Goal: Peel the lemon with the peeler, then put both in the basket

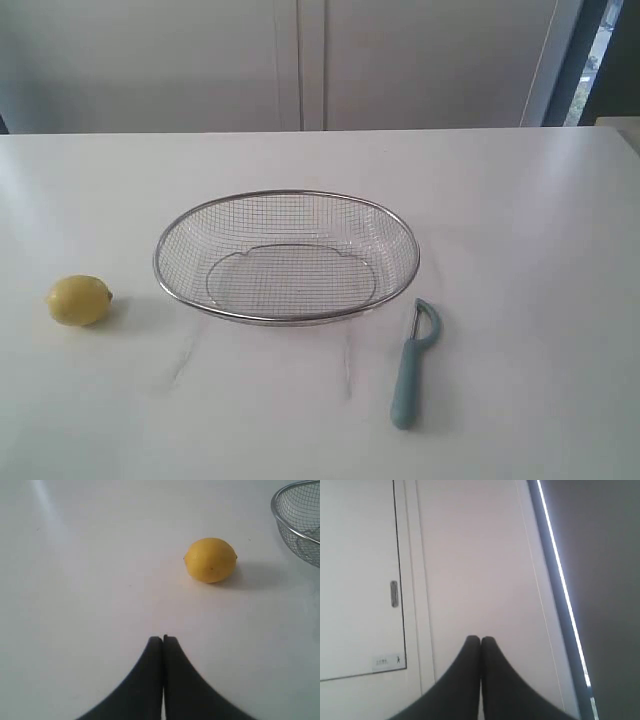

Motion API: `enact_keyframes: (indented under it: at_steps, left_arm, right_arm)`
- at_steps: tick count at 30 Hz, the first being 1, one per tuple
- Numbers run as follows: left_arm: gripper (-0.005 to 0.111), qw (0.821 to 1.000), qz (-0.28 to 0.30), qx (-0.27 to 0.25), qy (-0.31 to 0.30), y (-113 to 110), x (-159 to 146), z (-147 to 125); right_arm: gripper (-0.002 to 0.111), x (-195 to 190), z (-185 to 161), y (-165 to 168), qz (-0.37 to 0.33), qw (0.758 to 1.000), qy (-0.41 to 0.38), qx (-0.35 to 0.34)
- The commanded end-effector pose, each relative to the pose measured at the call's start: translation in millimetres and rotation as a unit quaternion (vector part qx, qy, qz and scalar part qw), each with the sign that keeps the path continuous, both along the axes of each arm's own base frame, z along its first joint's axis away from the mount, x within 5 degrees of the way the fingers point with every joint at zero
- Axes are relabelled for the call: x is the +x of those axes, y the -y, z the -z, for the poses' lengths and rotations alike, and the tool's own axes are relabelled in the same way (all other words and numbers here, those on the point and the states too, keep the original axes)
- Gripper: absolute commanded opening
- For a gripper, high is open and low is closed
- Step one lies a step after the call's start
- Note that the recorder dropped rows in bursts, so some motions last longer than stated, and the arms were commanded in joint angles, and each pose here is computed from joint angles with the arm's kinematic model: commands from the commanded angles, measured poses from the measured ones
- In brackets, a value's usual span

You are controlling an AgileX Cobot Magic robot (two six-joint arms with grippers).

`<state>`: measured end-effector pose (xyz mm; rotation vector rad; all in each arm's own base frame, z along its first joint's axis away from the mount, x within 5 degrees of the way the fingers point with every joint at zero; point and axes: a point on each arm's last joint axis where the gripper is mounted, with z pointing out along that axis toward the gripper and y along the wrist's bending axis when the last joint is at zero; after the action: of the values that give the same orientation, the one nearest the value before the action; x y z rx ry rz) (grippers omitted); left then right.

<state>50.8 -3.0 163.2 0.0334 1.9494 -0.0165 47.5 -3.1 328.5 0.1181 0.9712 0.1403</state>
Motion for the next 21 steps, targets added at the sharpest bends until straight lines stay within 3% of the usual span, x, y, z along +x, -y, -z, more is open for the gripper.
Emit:
enact_keyframes:
  at_steps: [1, 10, 14, 21]
  left_arm:
    - [0.0, 1.0, 0.003, -0.003, -0.003, 0.5, 0.0, -1.2]
    - [0.0, 1.0, 0.003, -0.003, -0.003, 0.5, 0.0, -1.2]
    - [0.0, 1.0, 0.003, -0.003, -0.003, 0.5, 0.0, -1.2]
    - [0.0, 1.0, 0.003, -0.003, -0.003, 0.5, 0.0, -1.2]
  right_arm:
    - [0.0, 16.0, -0.4, -1.2, -0.003, 0.997, -0.079, -0.01]
    - [0.0, 38.1, -10.1, -1.7, -0.016, 0.982, -0.188, 0.01]
    - [0.0, 46.7, -14.1, -1.8, -0.032, 0.976, -0.211, 0.048]
    - [0.0, 56.4, -20.3, -1.9, -0.033, 0.969, -0.238, 0.051]
